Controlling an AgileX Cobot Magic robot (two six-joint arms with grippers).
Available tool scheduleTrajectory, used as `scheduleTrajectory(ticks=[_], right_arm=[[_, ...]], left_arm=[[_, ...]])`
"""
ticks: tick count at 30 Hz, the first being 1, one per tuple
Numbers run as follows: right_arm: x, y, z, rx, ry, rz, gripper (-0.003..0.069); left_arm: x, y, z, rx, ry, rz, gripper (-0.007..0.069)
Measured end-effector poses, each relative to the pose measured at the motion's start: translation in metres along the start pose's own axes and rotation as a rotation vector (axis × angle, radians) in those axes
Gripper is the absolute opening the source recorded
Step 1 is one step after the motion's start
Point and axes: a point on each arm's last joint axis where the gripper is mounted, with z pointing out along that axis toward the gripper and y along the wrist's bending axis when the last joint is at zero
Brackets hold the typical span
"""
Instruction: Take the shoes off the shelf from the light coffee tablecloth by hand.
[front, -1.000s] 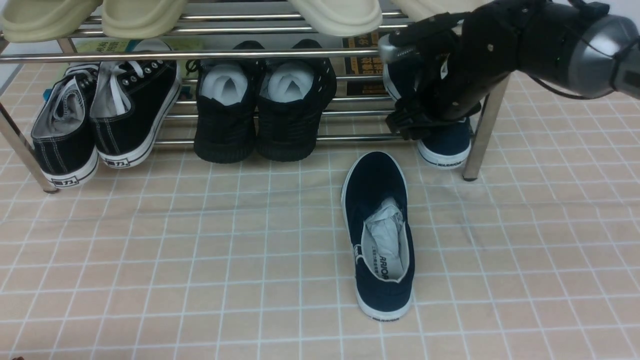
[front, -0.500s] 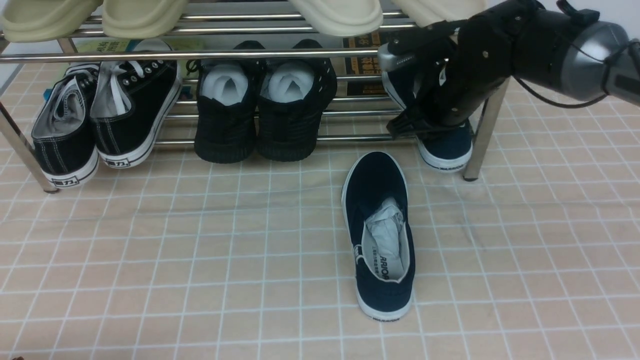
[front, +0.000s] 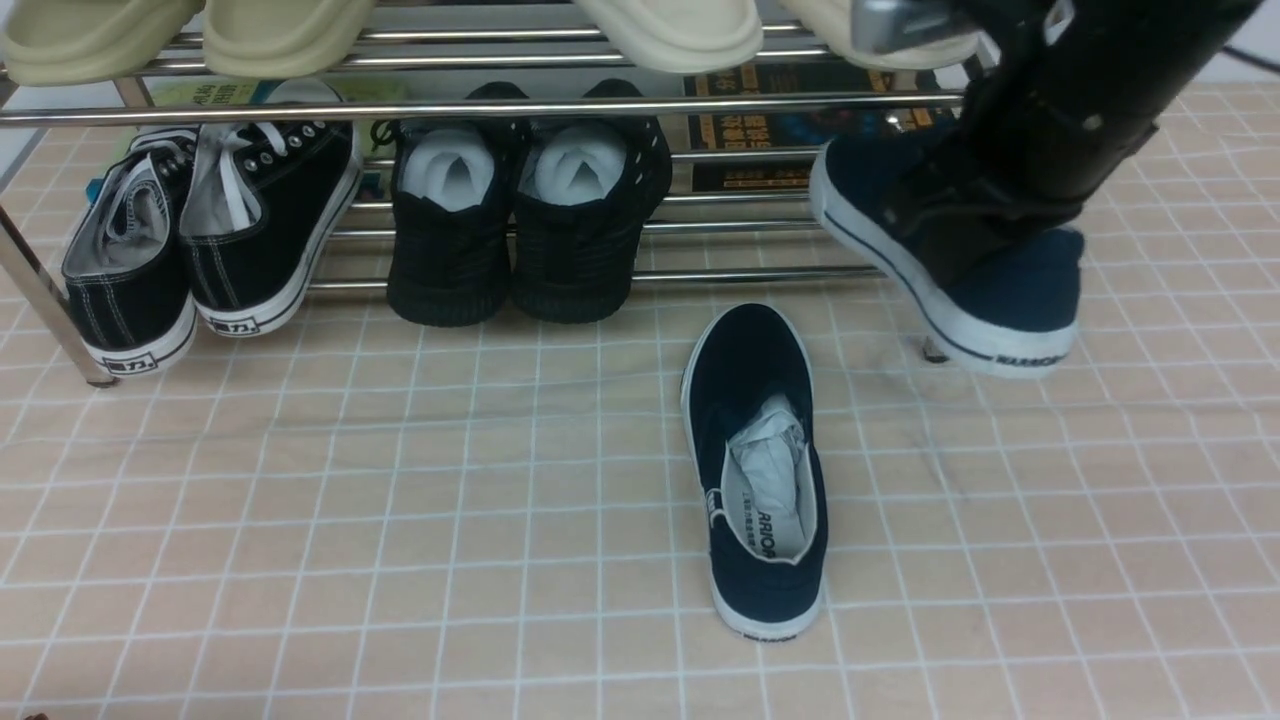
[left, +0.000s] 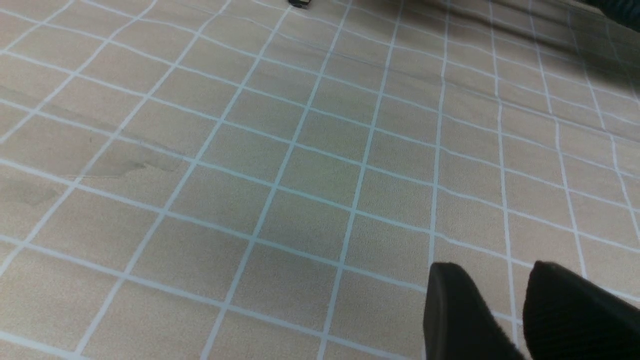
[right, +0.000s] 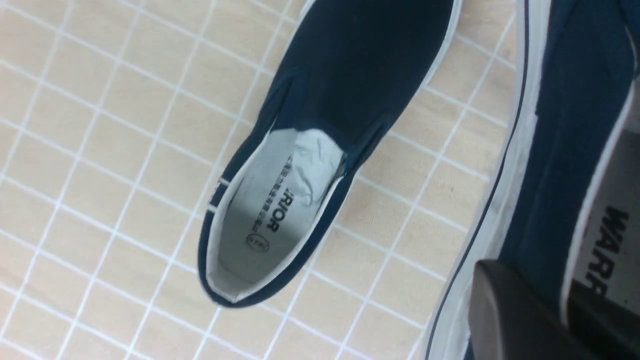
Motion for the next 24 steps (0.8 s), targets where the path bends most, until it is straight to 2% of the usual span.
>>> scheduleTrajectory(ticks=[8,15,24], right_arm=[[0.032,0.006,-0.005,-0.067,0.051,0.028,0.002],[0.071,0.008,0.019,-0.117,0.156,0.087,0.002],[0.063,0.003,0.051,-0.099,0.086,0.121,0.002]], left_arm=[[0.0,0.0,0.0,0.0,0.0,0.0,0.024],[0.0,0.0,0.0,0.0,0.0,0.0,0.024],[0.0,0.0,0.0,0.0,0.0,0.0,0.024]])
